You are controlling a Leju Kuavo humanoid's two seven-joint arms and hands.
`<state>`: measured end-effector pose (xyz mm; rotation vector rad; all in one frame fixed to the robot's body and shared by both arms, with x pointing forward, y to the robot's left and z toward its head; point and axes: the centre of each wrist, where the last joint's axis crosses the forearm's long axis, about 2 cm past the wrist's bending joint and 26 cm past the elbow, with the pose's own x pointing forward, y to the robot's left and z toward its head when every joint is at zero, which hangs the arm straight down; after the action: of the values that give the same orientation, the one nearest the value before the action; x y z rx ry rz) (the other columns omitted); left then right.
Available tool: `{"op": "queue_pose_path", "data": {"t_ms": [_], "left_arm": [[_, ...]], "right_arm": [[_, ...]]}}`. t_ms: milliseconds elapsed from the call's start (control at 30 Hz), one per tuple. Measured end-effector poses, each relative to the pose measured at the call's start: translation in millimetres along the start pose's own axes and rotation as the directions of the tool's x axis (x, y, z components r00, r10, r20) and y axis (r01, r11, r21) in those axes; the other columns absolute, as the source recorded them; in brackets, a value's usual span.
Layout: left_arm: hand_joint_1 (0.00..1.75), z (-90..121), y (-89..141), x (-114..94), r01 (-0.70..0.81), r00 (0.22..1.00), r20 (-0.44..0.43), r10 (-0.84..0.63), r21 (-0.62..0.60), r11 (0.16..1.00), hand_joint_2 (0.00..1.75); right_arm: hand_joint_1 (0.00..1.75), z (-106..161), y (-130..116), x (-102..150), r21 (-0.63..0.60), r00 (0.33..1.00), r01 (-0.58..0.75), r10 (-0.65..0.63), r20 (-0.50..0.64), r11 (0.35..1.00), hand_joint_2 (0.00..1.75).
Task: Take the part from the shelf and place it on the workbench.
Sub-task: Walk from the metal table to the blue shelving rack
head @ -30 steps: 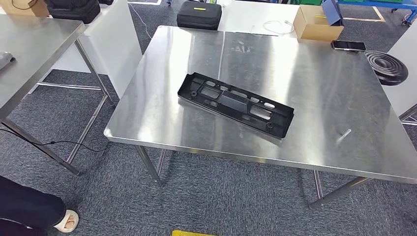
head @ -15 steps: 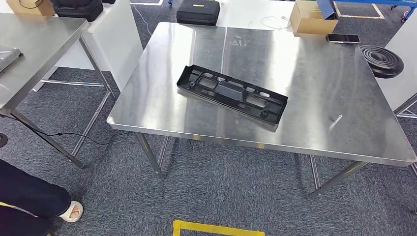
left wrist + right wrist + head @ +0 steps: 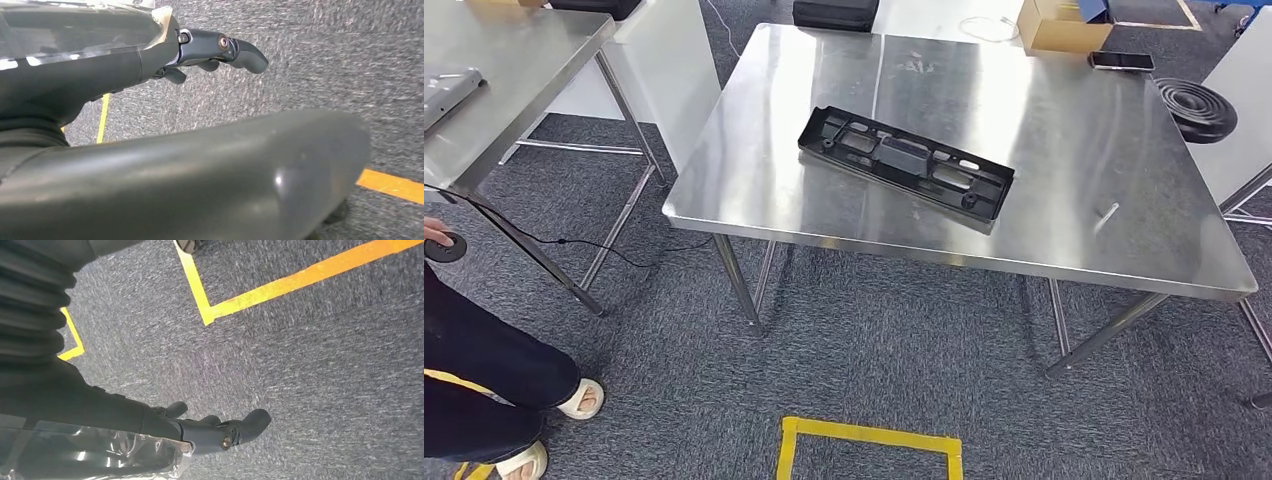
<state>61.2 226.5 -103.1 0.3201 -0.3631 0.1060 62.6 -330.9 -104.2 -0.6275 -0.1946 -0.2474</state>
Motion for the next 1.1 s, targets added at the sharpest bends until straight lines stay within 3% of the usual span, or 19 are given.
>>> {"op": "queue_pose_path", "data": {"t_ms": [1100], "left_arm": [[0.00, -1.0, 1.2, 1.2, 0.004, 1.000, 0.015, -0.004, -0.003, 1.000, 0.00]], "right_arm": [[0.00, -1.8, -2.1, 3.0, 0.004, 0.999, 0.006, -0.006, 0.038, 1.000, 0.00]]}}
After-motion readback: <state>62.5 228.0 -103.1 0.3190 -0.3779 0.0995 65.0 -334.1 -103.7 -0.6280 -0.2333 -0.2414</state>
